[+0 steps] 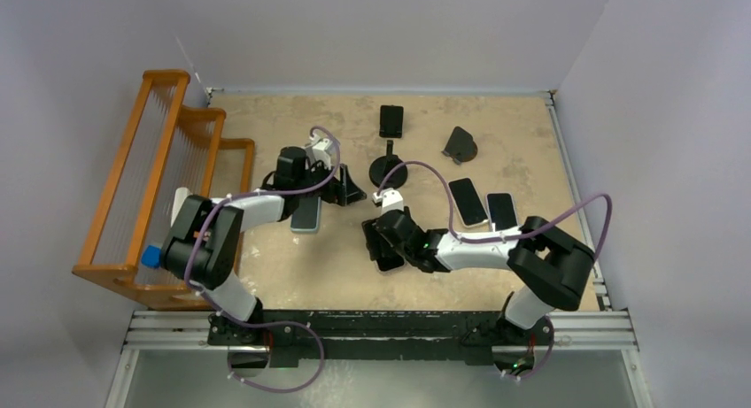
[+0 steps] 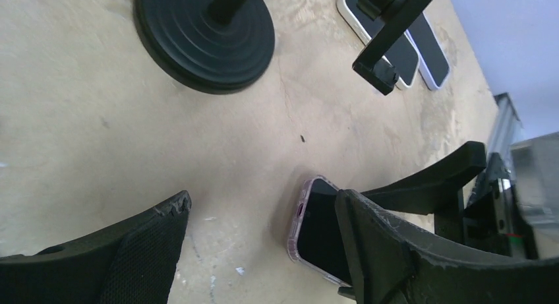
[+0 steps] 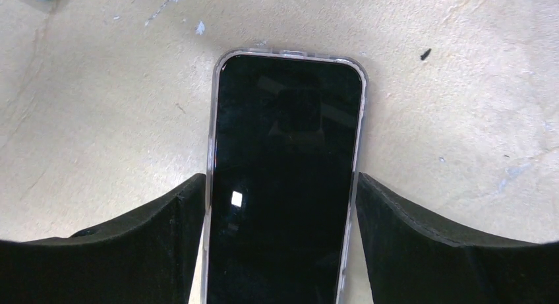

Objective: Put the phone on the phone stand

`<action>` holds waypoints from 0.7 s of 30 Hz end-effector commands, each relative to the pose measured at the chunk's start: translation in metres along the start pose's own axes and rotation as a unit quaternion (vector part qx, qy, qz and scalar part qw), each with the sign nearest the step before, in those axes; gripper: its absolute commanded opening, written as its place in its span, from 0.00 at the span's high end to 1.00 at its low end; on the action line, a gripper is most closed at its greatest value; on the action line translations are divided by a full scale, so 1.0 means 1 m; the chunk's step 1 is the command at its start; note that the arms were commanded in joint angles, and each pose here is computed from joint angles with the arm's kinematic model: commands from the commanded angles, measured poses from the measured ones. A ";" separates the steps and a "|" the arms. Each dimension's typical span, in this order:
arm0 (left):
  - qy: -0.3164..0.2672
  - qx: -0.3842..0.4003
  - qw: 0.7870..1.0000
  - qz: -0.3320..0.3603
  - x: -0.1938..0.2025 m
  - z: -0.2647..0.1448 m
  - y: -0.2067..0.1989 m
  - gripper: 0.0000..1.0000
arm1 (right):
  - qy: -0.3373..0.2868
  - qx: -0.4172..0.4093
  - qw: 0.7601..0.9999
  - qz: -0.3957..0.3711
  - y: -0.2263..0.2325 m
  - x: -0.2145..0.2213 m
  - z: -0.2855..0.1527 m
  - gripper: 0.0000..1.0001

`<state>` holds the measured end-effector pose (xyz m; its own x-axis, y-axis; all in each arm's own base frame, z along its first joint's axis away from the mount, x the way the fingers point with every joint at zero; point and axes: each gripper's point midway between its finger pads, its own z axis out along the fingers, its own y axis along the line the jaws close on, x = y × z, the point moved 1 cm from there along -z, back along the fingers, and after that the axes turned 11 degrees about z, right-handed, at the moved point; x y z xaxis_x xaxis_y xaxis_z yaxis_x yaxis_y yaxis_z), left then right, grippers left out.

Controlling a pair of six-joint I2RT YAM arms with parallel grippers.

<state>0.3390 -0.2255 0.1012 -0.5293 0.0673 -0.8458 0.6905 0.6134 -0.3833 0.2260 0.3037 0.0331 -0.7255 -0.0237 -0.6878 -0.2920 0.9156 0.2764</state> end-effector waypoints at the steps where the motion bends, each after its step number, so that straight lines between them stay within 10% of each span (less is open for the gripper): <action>1: 0.014 0.081 0.996 -0.043 -0.010 0.007 -0.022 0.21 | -0.087 -0.052 0.994 0.028 0.024 -0.046 -0.018 0.81; 21: 0.096 0.168 0.974 -0.119 0.038 0.023 -0.034 0.27 | -0.150 -0.069 0.986 0.006 0.047 -0.083 -0.007 0.81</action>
<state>0.3081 -0.2537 0.0711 -0.7699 0.0924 -0.6315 0.6102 0.3964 -0.6860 0.2454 0.3252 0.0608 -0.6250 0.0285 -0.7801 -0.3595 0.8765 0.3201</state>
